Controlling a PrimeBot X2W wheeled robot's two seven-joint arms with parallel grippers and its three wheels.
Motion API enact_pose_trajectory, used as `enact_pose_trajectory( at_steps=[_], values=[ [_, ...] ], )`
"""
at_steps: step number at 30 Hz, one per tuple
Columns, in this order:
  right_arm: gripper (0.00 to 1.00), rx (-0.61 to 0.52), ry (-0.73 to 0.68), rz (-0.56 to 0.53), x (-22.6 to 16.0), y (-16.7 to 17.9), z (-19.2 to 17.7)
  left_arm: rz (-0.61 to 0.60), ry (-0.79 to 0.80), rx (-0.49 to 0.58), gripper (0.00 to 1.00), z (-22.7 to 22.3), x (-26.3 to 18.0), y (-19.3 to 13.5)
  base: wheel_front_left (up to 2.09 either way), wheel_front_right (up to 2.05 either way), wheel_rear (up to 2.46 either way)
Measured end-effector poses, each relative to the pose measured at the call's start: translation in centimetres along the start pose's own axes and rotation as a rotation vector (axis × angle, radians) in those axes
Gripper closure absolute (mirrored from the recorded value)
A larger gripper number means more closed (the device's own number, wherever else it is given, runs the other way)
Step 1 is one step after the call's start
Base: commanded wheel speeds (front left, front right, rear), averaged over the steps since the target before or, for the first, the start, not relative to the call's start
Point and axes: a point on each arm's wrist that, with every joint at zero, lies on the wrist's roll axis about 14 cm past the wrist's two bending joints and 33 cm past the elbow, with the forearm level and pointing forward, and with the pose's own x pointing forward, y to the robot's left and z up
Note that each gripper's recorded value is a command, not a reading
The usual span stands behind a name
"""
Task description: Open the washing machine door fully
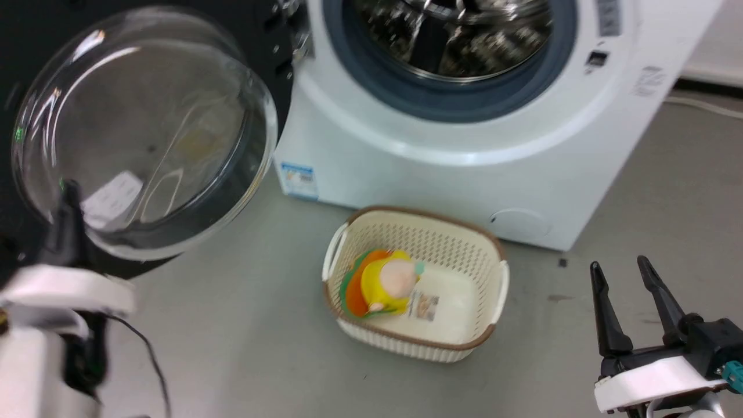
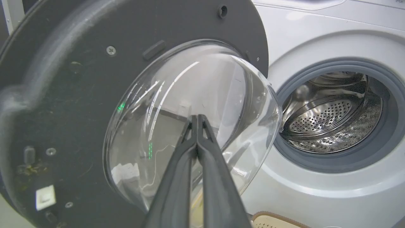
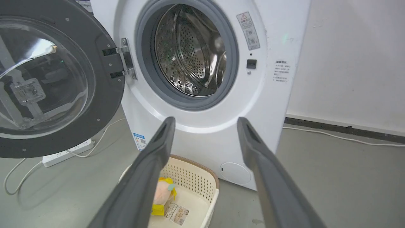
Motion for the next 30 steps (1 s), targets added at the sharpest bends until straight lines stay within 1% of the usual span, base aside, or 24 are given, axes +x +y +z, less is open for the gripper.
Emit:
enact_pose_trajectory(
  at_steps=[1,2,7,9,10,11,13,15,16,17,18,19,21,28,30],
  values=[
    [0.00,0.000,0.000,0.000,0.0,0.0,0.0,0.000,0.000,0.000,1.00,0.0,0.0,0.0,0.00,0.00,0.00],
    [0.00,-0.016,-0.032,-0.015,-0.6,-0.4,1.3,-0.046,-0.015,-0.017,1.00,0.0,-0.9,-2.4,0.00,0.00,0.00],
    [0.00,-0.039,-0.083,-0.065,-2.6,-1.9,3.5,-0.118,0.001,-0.055,1.00,-1.2,-3.7,-7.0,0.00,0.00,0.00],
    [0.00,-0.040,-0.089,-0.084,-3.6,-2.3,3.8,-0.157,0.016,-0.048,1.00,-1.8,-4.8,-8.7,0.00,0.00,0.00],
    [0.00,-0.040,-0.089,-0.084,-3.6,-2.3,3.8,-0.157,0.016,-0.048,1.00,-1.8,-4.8,-8.7,0.00,0.00,0.00],
    [0.00,-0.040,-0.094,-0.101,-4.5,-2.7,4.1,-0.200,0.033,-0.048,1.00,-2.4,-5.7,-10.5,0.00,0.00,0.00],
    [0.00,-0.043,-0.101,-0.112,-5.1,-3.0,4.3,-0.265,0.073,-0.034,1.00,-3.6,-6.9,-12.6,0.00,0.00,0.00],
    [0.00,-0.044,-0.104,-0.117,-5.3,-3.1,4.5,-0.280,0.092,-0.032,1.00,-4.2,-7.5,-13.2,0.00,0.00,0.00],
    [0.00,-0.046,-0.106,-0.127,-5.9,-3.3,4.6,-0.302,0.120,-0.032,1.00,-5.2,-8.6,-14.3,0.00,0.00,0.00],
    [0.00,-0.046,-0.106,-0.127,-5.9,-3.3,4.6,-0.302,0.120,-0.032,1.00,-5.2,-8.6,-14.3,0.00,0.00,0.00],
    [0.00,-0.046,-0.100,-0.137,-6.5,-3.6,4.4,-0.326,0.138,-0.008,1.00,-5.9,-9.5,-15.3,0.00,0.00,0.00],
    [0.00,-0.046,-0.100,-0.137,-6.5,-3.6,4.4,-0.326,0.138,-0.008,1.00,-5.9,-9.5,-15.3,0.00,0.00,0.00],
    [0.00,-0.045,-0.091,-0.146,-7.1,-3.7,4.2,-0.337,0.149,0.008,0.00,-6.5,-10.5,-16.2,0.00,0.00,0.00],
    [0.00,-0.041,-0.063,-0.155,-7.8,-3.9,3.3,-0.360,0.153,0.053,0.00,-7.1,-11.3,-17.2,0.00,0.00,0.00],
    [0.00,-0.041,-0.052,-0.153,-7.8,-3.8,3.0,-0.369,0.173,0.074,0.00,-7.8,-11.8,-17.3,0.00,0.00,0.00]
  ],
)
